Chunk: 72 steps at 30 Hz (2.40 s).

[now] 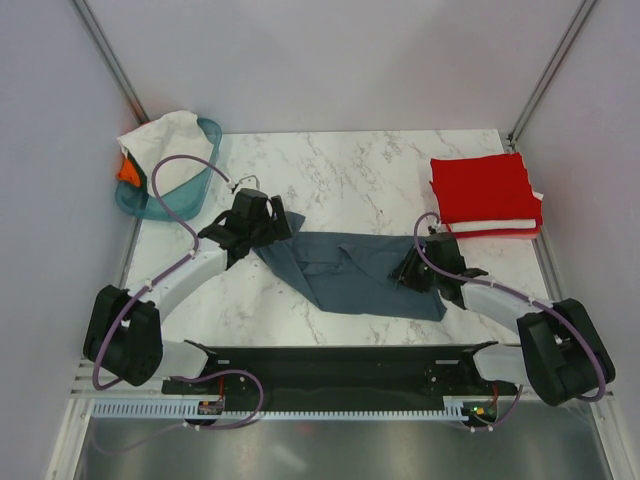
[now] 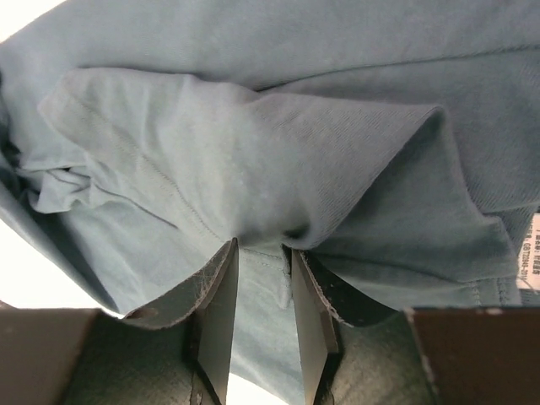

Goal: Fold and stack the t-shirts
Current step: Flatten the tshirt out

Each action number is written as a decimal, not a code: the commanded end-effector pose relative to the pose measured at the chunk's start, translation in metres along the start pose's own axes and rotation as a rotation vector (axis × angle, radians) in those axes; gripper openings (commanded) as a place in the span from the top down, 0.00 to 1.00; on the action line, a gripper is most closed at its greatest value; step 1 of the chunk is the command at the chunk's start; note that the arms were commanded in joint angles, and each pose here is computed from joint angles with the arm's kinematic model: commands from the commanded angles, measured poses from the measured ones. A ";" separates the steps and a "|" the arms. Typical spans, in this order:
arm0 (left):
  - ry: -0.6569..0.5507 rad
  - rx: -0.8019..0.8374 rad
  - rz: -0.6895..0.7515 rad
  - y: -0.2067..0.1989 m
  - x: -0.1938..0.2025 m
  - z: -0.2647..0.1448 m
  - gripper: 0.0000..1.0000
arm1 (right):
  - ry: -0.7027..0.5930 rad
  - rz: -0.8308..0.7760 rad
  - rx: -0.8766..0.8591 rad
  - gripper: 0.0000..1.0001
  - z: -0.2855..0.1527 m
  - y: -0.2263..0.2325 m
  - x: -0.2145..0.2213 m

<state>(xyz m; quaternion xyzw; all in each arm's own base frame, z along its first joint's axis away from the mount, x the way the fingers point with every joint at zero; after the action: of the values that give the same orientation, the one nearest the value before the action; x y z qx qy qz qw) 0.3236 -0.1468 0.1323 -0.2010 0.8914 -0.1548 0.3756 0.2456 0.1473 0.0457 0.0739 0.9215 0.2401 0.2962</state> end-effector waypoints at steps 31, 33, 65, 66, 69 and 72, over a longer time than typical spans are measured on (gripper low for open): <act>0.025 0.173 0.119 -0.044 0.028 -0.033 0.05 | -0.167 -0.020 -0.076 1.00 -0.043 0.042 -0.047; 0.007 0.153 0.130 -0.041 0.025 -0.031 0.04 | -0.147 -0.022 -0.069 1.00 -0.041 0.039 -0.041; -0.104 -0.473 0.128 0.033 -0.036 0.053 0.79 | -0.344 0.008 0.007 1.00 -0.078 0.034 -0.090; -0.116 -0.464 0.119 0.031 -0.041 0.050 0.90 | -0.333 0.010 0.021 1.00 -0.073 0.033 -0.094; -0.158 -0.413 0.084 0.016 -0.065 0.039 0.98 | -0.349 0.034 0.037 1.00 -0.069 0.039 -0.122; -0.176 -0.331 0.034 -0.001 -0.093 0.030 0.98 | -0.368 0.051 0.002 1.00 -0.071 0.052 -0.164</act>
<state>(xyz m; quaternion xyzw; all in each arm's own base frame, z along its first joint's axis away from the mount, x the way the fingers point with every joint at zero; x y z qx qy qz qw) 0.3811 -0.1083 0.1154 -0.2297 0.9002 0.0726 0.3627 0.2974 0.1192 0.1553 0.1317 0.8821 0.2051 0.4030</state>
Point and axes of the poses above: each gripper's point midway between its finger pads, its own z axis out along the fingers, its own y axis along the line the jaws close on, x = y × z, the point moved 2 cm from there along -z, back along the fingers, and after that the axes turned 12 degrees about -z, right-handed, at the moved point
